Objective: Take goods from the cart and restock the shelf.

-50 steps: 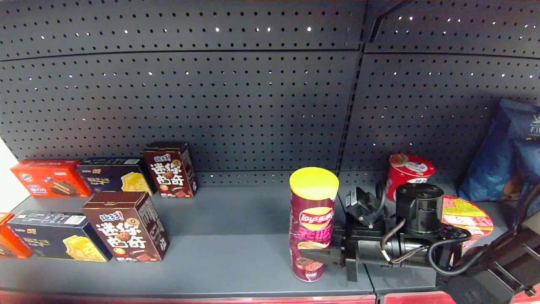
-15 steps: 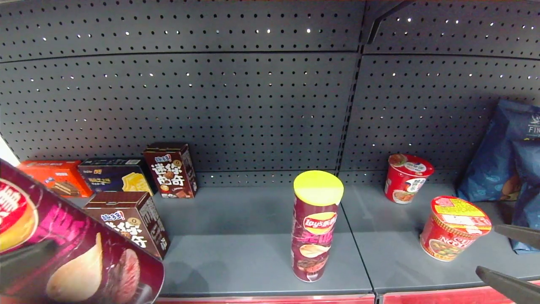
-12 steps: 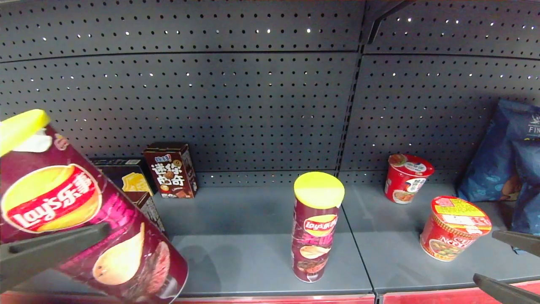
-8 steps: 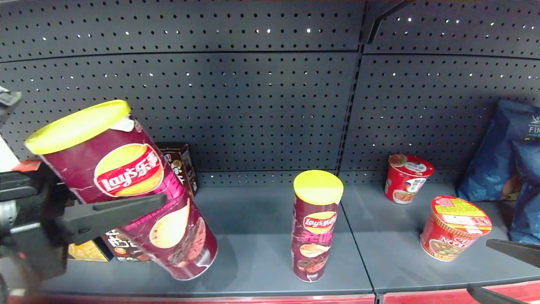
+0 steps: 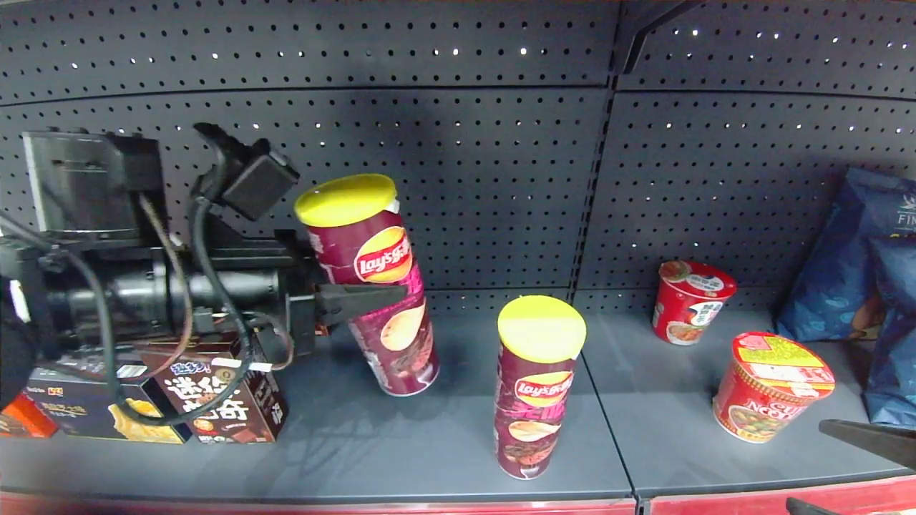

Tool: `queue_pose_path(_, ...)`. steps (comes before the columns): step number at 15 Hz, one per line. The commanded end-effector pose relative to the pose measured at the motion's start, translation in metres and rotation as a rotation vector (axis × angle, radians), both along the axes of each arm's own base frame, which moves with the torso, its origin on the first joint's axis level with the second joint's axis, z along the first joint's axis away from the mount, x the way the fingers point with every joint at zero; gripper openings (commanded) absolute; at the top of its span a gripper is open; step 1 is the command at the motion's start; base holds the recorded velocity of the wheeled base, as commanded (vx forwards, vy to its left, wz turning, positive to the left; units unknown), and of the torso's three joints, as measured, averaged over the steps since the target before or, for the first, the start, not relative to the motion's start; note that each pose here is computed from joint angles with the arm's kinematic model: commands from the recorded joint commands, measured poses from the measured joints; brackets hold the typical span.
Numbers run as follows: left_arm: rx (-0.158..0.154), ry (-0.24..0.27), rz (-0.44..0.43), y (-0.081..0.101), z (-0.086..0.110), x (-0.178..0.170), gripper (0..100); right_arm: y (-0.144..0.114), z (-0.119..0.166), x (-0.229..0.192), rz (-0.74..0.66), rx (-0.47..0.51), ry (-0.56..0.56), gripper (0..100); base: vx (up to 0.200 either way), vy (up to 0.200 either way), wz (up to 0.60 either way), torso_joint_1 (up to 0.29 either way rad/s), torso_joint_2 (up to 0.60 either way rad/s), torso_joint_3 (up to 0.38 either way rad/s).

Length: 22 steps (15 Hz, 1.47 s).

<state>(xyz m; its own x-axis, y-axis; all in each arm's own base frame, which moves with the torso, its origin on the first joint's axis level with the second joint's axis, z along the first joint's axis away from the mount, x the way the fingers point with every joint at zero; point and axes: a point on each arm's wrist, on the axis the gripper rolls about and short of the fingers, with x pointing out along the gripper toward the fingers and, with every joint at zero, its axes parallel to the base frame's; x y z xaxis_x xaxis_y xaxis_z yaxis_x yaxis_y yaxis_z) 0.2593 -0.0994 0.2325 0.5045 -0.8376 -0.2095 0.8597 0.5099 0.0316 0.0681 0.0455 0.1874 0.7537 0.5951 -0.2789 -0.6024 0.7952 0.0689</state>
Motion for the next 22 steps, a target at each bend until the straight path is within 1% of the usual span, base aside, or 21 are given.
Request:
queue_pose_path(1, 0.009, 0.009, -0.043, -0.012, -0.038, 0.055, 0, -0.001, -0.006, -0.001, 0.002, -0.007, 0.011, 100, 0.0, 0.0, 0.0, 0.0, 0.0, 0.0)
queue_pose_path(2, 0.008, 0.003, -0.044, -0.016, -0.044, 0.068, 0, -0.003, -0.009, -0.004, 0.002, -0.008, 0.013, 100, 0.0, 0.0, 0.0, 0.0, 0.0, 0.0)
queue_pose_path(4, 0.005, -0.01, -0.046, -0.021, -0.046, 0.086, 0, -0.004, -0.014, -0.007, -0.003, -0.012, 0.018, 100, 0.0, 0.0, 0.0, 0.0, 0.0, 0.0)
queue_pose_path(5, 0.003, -0.022, -0.052, -0.027, -0.048, 0.1, 0, -0.005, -0.015, -0.007, -0.004, -0.012, 0.019, 100, 0.0, 0.0, 0.0, 0.0, 0.0, 0.0)
queue_pose_path(7, -0.001, -0.035, -0.057, -0.033, -0.048, 0.111, 0, -0.004, -0.013, -0.007, -0.004, -0.01, 0.015, 100, 0.0, 0.0, 0.0, 0.0, 0.0, 0.0)
queue_pose_path(8, -0.002, -0.036, -0.068, -0.039, -0.049, 0.115, 0, -0.004, -0.012, -0.006, -0.003, -0.009, 0.015, 100, 0.0, 0.0, 0.0, 0.0, 0.0, 0.0)
queue_pose_path(9, 0.0, -0.029, -0.085, -0.047, -0.052, 0.118, 0, -0.004, -0.013, -0.006, -0.003, -0.012, 0.018, 100, 0.0, 0.0, 0.0, 0.0, 0.0, 0.0)
queue_pose_path(11, 0.009, -0.008, -0.105, -0.055, -0.054, 0.116, 0, -0.004, -0.014, -0.007, -0.003, -0.011, 0.02, 100, 0.0, 0.0, 0.0, 0.0, 0.0, 0.0)
queue_pose_path(13, 0.016, 0.001, -0.114, -0.058, -0.053, 0.116, 0, -0.004, -0.015, -0.007, -0.002, -0.013, 0.024, 100, 0.0, 0.0, 0.0, 0.0, 0.0, 0.0)
queue_pose_path(15, 0.033, 0.017, -0.119, -0.059, -0.052, 0.116, 0, -0.004, -0.015, -0.006, 0.0, -0.016, 0.026, 100, 0.0, 0.0, 0.0, 0.0, 0.0, 0.0)
queue_pose_path(17, 0.05, 0.019, -0.121, -0.059, -0.044, 0.12, 0, -0.004, -0.015, -0.006, 0.0, -0.016, 0.026, 100, 0.0, 0.0, 0.0, 0.0, 0.0, 0.0)
queue_pose_path(19, 0.054, 0.032, -0.124, -0.062, -0.04, 0.124, 0, -0.004, -0.017, -0.007, 0.0, -0.019, 0.031, 100, 0.0, 0.0, 0.0, 0.0, 0.0, 0.0)
queue_pose_path(21, 0.063, 0.058, -0.137, -0.067, -0.037, 0.122, 0, -0.004, -0.018, -0.007, 0.0, -0.022, 0.035, 100, 0.0, 0.0, 0.0, 0.0, 0.0, 0.0)
queue_pose_path(22, 0.07, 0.083, -0.147, -0.07, -0.033, 0.121, 0, -0.004, -0.018, -0.007, 0.0, -0.022, 0.035, 100, 0.0, 0.0, 0.0, 0.0, 0.0, 0.0)
